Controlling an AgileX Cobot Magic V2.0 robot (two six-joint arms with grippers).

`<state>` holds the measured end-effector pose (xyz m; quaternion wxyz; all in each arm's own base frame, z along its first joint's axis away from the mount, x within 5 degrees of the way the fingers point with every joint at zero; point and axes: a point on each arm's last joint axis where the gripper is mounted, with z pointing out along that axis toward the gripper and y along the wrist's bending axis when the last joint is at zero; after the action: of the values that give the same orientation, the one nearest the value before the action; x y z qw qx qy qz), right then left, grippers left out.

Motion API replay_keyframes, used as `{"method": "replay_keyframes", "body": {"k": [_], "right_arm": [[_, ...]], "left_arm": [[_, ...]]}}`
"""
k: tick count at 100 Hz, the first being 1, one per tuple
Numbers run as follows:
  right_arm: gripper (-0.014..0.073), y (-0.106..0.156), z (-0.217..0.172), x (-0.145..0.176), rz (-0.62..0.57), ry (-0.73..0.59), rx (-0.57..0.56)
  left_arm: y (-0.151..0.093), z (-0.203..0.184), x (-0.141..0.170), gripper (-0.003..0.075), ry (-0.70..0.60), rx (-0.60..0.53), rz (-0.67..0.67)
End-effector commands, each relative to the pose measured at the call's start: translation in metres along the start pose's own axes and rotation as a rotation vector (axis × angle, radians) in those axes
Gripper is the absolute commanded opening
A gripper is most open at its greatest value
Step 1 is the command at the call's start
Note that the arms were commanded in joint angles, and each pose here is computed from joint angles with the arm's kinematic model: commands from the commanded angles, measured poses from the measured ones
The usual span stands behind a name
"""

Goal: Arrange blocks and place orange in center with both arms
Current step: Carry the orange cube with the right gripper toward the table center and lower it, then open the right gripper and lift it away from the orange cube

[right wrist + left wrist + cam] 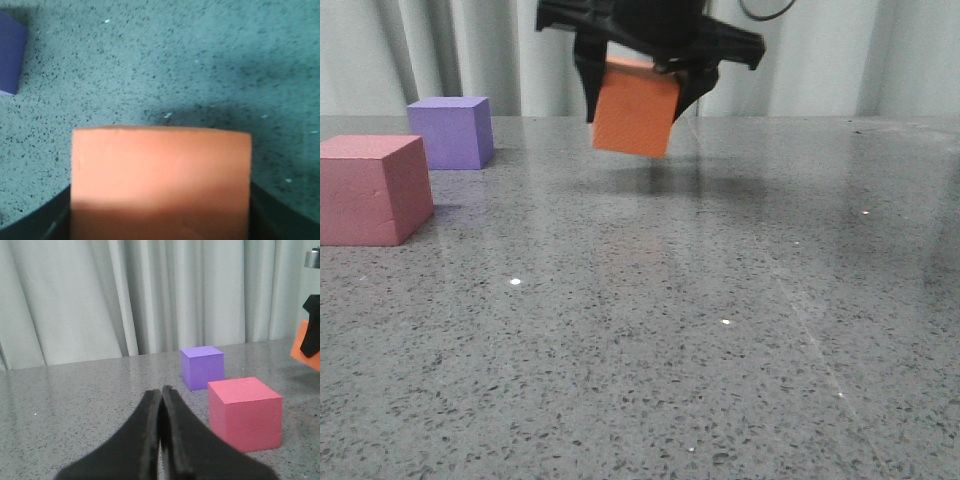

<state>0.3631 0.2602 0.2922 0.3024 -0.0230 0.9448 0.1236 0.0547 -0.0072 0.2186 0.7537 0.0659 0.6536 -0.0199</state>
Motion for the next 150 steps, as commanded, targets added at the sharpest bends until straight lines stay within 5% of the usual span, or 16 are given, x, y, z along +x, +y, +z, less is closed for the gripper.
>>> {"method": "replay_keyframes", "body": {"k": [1,29,60,81,110,131,150], "right_arm": [[0.0210,0.011,-0.028,-0.015,-0.005,-0.110,-0.043],[0.0234,0.014,-0.011,-0.006,0.002,-0.063,-0.021],[0.0668,0.016,-0.012,-0.006,0.004,-0.068,-0.035],[0.0646,0.017,-0.028,-0.013,-0.019,-0.102,-0.054],[0.0646,-0.001,-0.112,-0.038,-0.206,-0.308,-0.017],[0.0646,-0.037,-0.172,-0.047,-0.282,-0.444,0.081],[0.0644,-0.094,-0.198,-0.021,-0.269,-0.447,0.198]], "left_arm": [[-0.002,-0.002,0.009,-0.0019,-0.058,0.009,-0.004],[-0.002,-0.002,0.009,-0.0019,-0.058,0.009,-0.004],[-0.002,-0.002,0.009,-0.0019,-0.058,0.009,-0.004],[-0.002,-0.002,0.009,-0.0019,-0.058,0.009,-0.004],[-0.002,-0.002,0.009,-0.0019,-0.058,0.009,-0.004],[-0.002,-0.002,0.009,-0.0019,-0.058,0.009,-0.004],[-0.002,-0.002,0.009,-0.0019,-0.058,0.009,-0.004]]}}
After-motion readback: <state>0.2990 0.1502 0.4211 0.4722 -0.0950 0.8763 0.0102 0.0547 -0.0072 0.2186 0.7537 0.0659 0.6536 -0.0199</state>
